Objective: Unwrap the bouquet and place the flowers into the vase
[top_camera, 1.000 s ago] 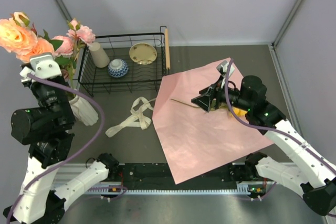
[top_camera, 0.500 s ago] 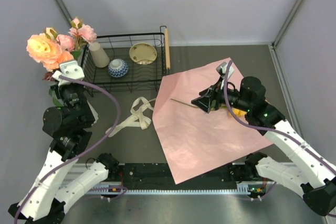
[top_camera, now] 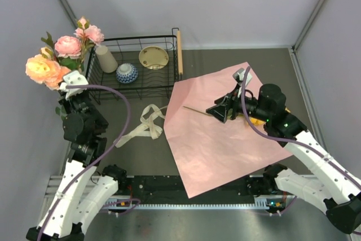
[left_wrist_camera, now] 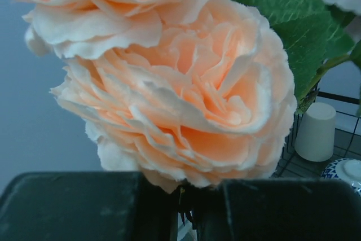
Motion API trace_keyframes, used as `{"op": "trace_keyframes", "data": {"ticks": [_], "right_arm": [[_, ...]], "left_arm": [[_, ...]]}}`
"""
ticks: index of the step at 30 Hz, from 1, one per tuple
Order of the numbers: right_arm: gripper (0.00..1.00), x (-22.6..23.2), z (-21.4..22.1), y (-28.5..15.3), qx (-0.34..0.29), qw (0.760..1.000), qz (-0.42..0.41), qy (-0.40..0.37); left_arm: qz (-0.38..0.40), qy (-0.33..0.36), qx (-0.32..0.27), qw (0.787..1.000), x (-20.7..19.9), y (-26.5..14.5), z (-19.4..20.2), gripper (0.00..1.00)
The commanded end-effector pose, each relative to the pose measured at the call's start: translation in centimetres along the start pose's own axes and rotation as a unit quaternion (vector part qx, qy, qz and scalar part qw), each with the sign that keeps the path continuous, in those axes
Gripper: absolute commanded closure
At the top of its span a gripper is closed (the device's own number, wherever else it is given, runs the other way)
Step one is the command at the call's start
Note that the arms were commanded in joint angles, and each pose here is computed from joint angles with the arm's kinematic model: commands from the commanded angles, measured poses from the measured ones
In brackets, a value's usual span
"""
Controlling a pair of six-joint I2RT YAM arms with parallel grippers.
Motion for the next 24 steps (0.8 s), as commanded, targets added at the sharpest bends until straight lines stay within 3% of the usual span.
{"op": "trace_keyframes", "data": {"ticks": [1, 5, 7, 8, 9, 14, 18, 24], "right_arm": [[0.34, 0.5, -0.3, -0.2, -0.014, 1.0, -0.014, -0.011], [0.34, 0.4, -0.2, 0.1, -0.006, 1.0, -0.019, -0.004], [0.34, 0.5, -0.2, 0.2, -0.004, 1.0, -0.022, -0.002], [0.34, 0.4, -0.1, 0.3, -0.004, 1.0, -0.022, 0.0], [0.34, 0.4, -0.1, 0.3, -0.003, 1.0, -0.023, 0.0], [0.34, 0.1, 0.2, 0.8, 0.007, 1.0, -0.016, 0.026], [0.34, -1.0, 1.1, 2.3, 0.03, 0.997, 0.005, 0.069], [0.34, -2.7, 2.4, 4.3, 0.061, 0.986, 0.063, 0.142]], "left_arm": [[-0.022, -0.037, 0.017, 0.999, -0.6, -0.1, 2.1, 0.87], [-0.045, -0.038, 0.034, 0.998, -1.0, -0.3, 3.7, 0.79], [-0.058, -0.041, 0.038, 0.997, -1.0, -0.4, 4.4, 0.66], [-0.065, -0.047, 0.041, 0.996, -0.8, -0.5, 4.5, 0.59], [-0.07, -0.05, 0.043, 0.995, -0.7, -0.5, 4.6, 0.41], [-0.071, -0.079, 0.062, 0.992, -0.4, -0.5, 3.7, 0.03], [-0.042, -0.158, 0.06, 0.985, 1.1, -0.6, 0.6, 0.01], [0.118, -0.242, -0.015, 0.963, 2.4, -1.7, -3.7, 0.01]]}}
Point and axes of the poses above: each gripper's point midway between its finger pads, its own y axis out along the fingers, its own x axis along the line the jaws close on, z = x × y, the point moved 10 cm from there along -y, back along the fingers, and after that the axes turned 7 degrees about y, right-handed, at the moved point
